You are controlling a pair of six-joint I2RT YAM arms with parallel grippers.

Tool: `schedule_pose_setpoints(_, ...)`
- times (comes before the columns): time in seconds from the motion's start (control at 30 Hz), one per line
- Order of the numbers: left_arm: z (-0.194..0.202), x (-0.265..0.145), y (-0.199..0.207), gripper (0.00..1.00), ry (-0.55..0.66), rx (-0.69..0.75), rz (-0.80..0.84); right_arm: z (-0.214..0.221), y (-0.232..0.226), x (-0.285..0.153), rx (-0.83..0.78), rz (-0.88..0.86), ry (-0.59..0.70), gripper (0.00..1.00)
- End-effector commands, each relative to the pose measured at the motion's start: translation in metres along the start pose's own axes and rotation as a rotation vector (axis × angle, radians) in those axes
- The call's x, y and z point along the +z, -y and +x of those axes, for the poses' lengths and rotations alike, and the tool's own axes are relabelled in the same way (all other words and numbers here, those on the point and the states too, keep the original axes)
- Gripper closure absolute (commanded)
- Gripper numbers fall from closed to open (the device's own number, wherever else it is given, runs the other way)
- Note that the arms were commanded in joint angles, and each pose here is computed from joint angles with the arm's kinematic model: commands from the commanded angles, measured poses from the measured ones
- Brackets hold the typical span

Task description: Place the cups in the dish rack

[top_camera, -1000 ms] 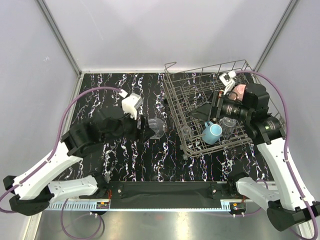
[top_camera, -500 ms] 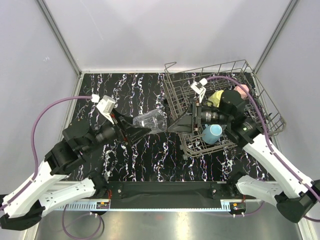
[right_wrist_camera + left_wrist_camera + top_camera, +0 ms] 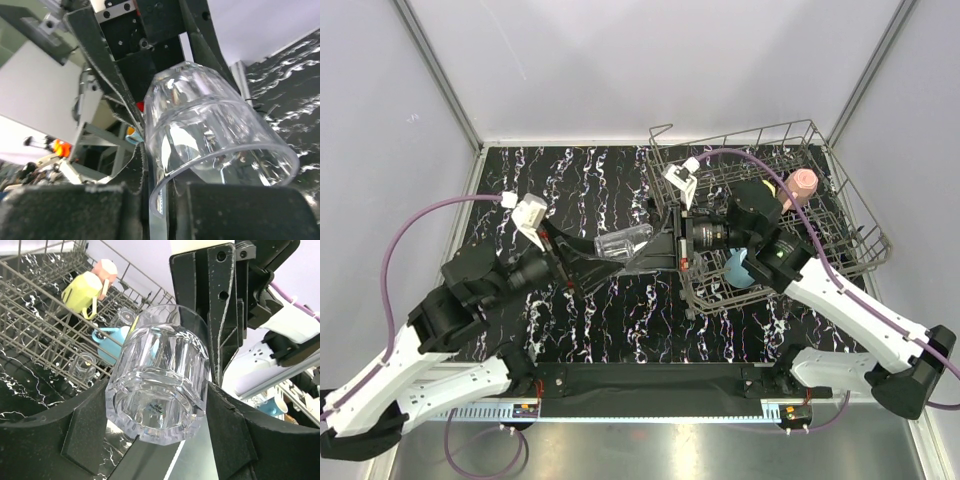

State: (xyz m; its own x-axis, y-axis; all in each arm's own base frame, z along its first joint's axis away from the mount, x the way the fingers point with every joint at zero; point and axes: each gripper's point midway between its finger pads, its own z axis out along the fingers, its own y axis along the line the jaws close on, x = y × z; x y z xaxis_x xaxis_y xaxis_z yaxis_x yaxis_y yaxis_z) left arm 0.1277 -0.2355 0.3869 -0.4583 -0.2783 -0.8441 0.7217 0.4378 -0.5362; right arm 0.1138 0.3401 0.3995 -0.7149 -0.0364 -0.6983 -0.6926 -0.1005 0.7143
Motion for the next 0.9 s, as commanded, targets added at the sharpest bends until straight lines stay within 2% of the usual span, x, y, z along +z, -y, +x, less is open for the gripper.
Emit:
schedule_pose_setpoints(0.0,-0.024,-0.021,-0.037,0.15,0.103,-0.013,-0.246,-0.018,0.026,-0.004,-0.031,0.206,0.071,1.00)
schedule_pose_setpoints(0.03,-0.032,-0.035,-0.047,0.08,0.155,-0.029,-0.311,-0.016,0.031,-0.008,-0.044,0.252,0.048,1.00)
schedule_pose_setpoints(0.07,-0.030,-0.044,-0.053,0.02,0.155,-0.039,-0.347,-0.015,0.038,-0.009,-0.043,0.289,0.036,1.00)
schedule_pose_setpoints(0.1,-0.032,-0.051,-0.056,0.01,0.178,-0.055,-0.367,-0.016,0.048,-0.011,-0.064,0.342,0.035,1.00)
schedule_pose_setpoints(0.13,-0.039,-0.067,-0.061,0.01,0.235,-0.070,-0.399,-0.012,0.052,-0.014,-0.047,0.384,0.008,1.00)
schedule_pose_setpoints(0.3,-0.048,-0.106,-0.078,0.01,0.328,-0.110,-0.513,0.002,0.102,-0.012,-0.052,0.638,-0.076,1.00)
schedule_pose_setpoints(0.47,-0.055,-0.123,-0.084,0.02,0.357,-0.101,-0.570,0.041,0.132,0.010,-0.064,0.823,-0.238,1.00)
schedule_pose_setpoints(0.6,-0.059,-0.128,-0.085,0.02,0.364,-0.086,-0.589,0.068,0.164,0.013,-0.105,1.039,-0.360,1.00)
schedule_pose_setpoints(0.7,-0.058,-0.128,-0.087,0.02,0.359,-0.078,-0.598,0.087,0.178,0.015,-0.103,1.113,-0.436,1.00)
schedule_pose_setpoints(0.87,-0.055,-0.131,-0.089,0.02,0.355,-0.074,-0.606,0.096,0.183,0.017,-0.091,1.107,-0.428,1.00)
